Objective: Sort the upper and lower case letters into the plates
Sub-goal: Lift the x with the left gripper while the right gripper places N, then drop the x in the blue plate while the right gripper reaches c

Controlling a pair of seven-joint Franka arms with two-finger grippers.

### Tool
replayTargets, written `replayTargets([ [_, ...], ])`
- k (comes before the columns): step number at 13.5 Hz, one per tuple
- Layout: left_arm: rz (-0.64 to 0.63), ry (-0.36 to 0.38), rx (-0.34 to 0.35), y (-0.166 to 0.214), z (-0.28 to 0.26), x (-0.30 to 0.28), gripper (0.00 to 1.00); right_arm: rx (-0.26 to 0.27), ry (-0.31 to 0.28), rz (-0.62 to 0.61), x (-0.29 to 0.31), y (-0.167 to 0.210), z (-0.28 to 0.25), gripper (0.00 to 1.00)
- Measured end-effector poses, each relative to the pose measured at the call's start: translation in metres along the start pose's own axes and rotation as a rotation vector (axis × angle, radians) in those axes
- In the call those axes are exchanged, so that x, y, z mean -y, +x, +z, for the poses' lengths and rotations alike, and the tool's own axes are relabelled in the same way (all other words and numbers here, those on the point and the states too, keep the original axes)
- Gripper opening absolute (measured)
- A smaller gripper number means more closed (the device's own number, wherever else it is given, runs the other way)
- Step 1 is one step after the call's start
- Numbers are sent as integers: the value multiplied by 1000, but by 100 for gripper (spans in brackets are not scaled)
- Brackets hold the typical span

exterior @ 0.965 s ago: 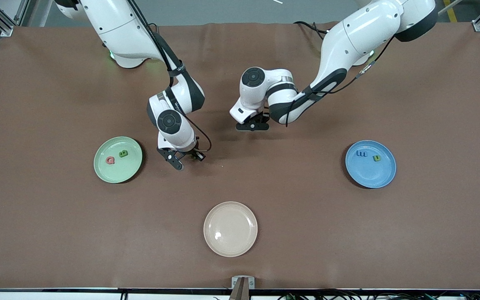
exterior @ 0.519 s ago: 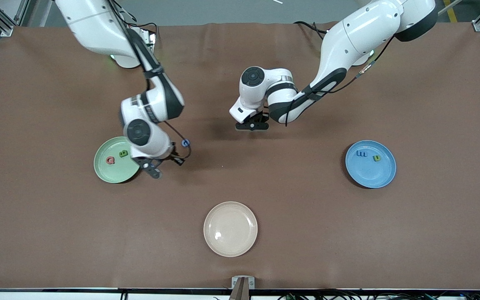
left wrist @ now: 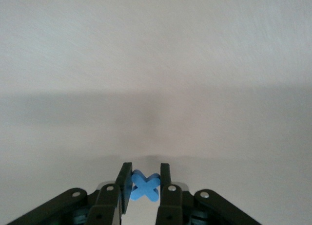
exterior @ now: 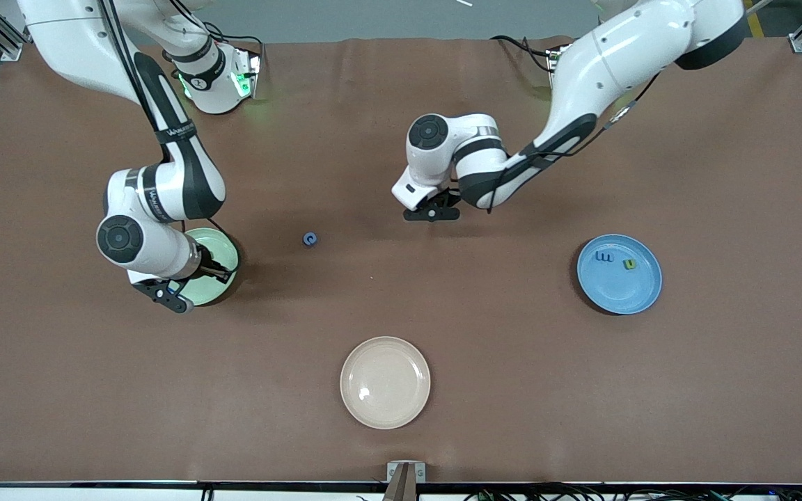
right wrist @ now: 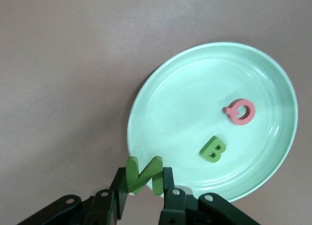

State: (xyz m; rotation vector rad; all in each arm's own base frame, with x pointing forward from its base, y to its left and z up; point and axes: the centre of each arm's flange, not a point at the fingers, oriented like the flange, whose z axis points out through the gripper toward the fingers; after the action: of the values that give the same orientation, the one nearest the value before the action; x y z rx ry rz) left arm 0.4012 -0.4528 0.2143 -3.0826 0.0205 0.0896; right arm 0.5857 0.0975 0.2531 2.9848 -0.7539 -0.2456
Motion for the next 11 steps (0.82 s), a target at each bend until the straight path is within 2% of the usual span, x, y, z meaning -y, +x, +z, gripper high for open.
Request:
replayTargets([
  [4, -47, -39, 3, 69, -64, 85, 27, -47, 33, -39, -35, 10, 34, 33],
  [6, -75, -53, 3, 99, -72, 133, 27, -61, 40, -43, -45, 10, 48, 33],
  [11, -56, -69, 6, 151, -72, 260, 27, -48, 34, -55, -41, 3, 62, 33],
])
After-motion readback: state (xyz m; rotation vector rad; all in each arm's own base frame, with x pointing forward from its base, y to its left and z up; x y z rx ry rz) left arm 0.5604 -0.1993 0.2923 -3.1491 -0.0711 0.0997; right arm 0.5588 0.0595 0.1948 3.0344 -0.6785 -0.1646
